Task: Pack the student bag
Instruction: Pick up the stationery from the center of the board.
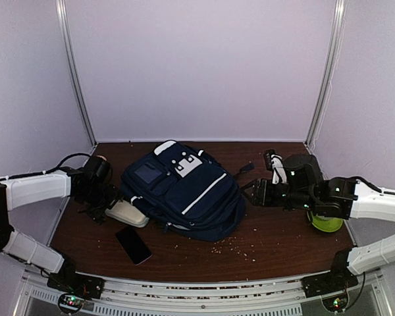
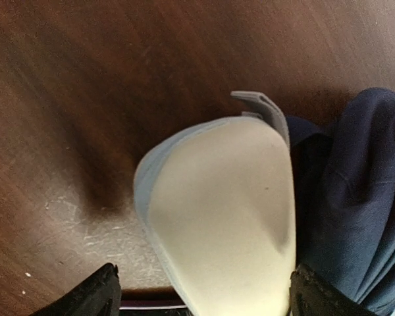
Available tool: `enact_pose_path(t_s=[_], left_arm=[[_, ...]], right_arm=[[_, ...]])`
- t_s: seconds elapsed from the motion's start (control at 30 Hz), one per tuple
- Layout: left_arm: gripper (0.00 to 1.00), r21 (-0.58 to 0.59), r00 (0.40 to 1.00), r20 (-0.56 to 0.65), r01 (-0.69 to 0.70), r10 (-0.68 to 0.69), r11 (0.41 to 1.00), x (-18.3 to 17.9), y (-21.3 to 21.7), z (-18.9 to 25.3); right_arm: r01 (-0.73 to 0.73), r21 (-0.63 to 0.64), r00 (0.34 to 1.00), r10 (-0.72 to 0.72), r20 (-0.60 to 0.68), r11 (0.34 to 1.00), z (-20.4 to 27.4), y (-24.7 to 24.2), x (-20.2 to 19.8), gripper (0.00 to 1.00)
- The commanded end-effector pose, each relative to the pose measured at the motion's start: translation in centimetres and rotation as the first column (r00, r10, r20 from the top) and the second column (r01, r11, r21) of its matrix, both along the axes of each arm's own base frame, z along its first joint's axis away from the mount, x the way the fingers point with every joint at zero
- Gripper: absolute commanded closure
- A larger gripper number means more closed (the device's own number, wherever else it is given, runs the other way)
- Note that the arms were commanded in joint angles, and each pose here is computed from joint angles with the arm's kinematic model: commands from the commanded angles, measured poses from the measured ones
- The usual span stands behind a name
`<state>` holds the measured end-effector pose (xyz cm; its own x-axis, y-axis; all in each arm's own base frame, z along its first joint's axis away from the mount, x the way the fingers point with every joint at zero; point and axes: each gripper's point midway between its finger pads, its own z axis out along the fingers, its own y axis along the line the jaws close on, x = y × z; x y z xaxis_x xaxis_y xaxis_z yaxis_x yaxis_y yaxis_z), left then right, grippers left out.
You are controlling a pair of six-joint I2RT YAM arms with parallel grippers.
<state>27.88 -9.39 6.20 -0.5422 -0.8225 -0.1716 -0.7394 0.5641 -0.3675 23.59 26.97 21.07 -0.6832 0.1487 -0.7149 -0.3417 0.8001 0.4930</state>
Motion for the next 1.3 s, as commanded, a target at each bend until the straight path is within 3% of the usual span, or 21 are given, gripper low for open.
enact_pose_path(t_s=[0.0,0.4,0.57,0.67,0.73,0.87,1.17,1.27], left_arm=[[0.08,-0.037,0.999,0.035,-0.002,0.003,0.999,2.3,-1.1,0.6],[0.1,-0.024,0.999,-0.043,0.006,-0.007,1.0,2.8,-1.5,-3.2],[0.18,-0.022,0.999,-0.046,0.012,-0.013,1.0,3.1,-1.7,-4.1],[0.29,-0.02,0.999,-0.042,0.023,-0.023,1.0,3.2,-1.7,-3.9],[0.38,-0.012,0.999,-0.029,0.027,-0.027,1.0,3.2,-1.5,-3.1],[0.41,0.028,0.999,0.029,0.017,-0.018,0.999,2.8,-0.3,0.1],[0.43,0.038,0.979,0.199,0.032,-0.039,0.999,-1.2,1.5,9.4],[0.43,0.032,0.943,0.319,0.088,-0.094,0.996,-1.9,0.8,13.1]], right_arm=[[0.031,-0.007,0.999,-0.031,0.045,0.999,1.7,-0.7,0.3,0.43],[0.034,-0.004,0.998,-0.034,0.046,0.999,2.3,-0.8,0.3,0.43],[0.039,-0.006,0.998,-0.038,0.049,0.999,2.5,-0.9,0.3,0.43],[0.038,-0.006,0.998,-0.038,0.046,0.999,2.3,-1.0,0.2,0.43],[0.039,0.001,0.998,-0.039,0.05,0.999,2.7,-1.1,0.2,0.43],[0.04,0.019,0.997,-0.041,0.059,0.999,3.3,-1.2,0.1,0.43],[-0.01,0.07,0.998,0.006,0.069,0.998,4.7,-0.2,-0.3,0.43],[-0.094,0.116,0.994,0.086,0.07,0.989,5.4,1.6,-1.0,0.43]])
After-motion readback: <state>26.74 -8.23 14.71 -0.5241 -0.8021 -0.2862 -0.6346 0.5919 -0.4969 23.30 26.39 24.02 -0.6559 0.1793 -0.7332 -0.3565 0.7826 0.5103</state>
